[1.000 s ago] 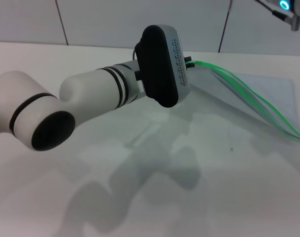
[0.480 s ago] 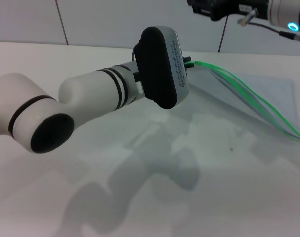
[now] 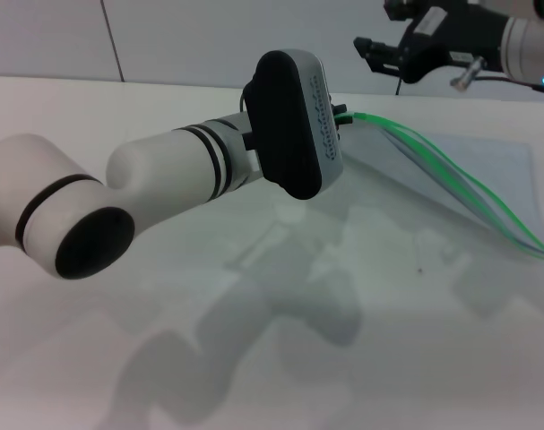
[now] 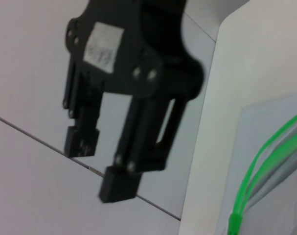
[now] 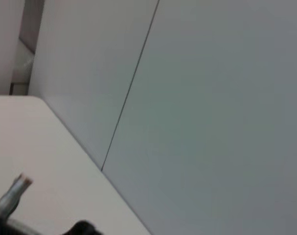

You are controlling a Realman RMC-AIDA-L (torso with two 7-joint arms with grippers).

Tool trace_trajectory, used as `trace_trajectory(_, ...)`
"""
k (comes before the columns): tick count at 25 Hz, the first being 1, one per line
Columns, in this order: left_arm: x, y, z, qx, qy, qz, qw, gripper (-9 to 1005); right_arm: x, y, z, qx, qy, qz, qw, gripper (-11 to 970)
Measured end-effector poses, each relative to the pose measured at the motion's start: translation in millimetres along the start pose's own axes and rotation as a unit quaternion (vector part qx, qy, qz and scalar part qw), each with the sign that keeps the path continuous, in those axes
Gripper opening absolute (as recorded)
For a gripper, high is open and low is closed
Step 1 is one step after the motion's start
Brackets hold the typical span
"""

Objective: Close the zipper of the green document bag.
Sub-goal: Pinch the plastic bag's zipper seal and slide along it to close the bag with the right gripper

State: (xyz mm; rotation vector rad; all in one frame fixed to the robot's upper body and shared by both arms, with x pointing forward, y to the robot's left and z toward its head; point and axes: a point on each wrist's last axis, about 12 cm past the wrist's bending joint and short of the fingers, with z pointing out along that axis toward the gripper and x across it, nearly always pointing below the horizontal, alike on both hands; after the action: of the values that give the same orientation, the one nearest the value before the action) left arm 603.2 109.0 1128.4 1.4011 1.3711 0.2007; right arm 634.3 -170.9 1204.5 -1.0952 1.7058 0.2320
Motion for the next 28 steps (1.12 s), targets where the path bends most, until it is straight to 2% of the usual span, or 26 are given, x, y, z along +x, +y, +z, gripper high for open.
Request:
trace_trajectory(7, 0, 0.2, 0, 0.000, 0.000, 0.001, 1.000, 51, 3, 9.3, -5, -0.031, 0.027, -0.025, 0.999, 573)
trace_trajectory(20, 2, 1.7, -1, 0.000, 0.002, 0.005, 1.000, 51, 2, 40.3, 6, -0.067, 0.075, -0.113, 0.988, 573)
trace_trajectory(28, 1, 1.7, -1, -0.001, 0.001, 0.005, 1.000, 51, 0, 44.2, 10, -0.057, 0.075, -0.126, 0.988, 570)
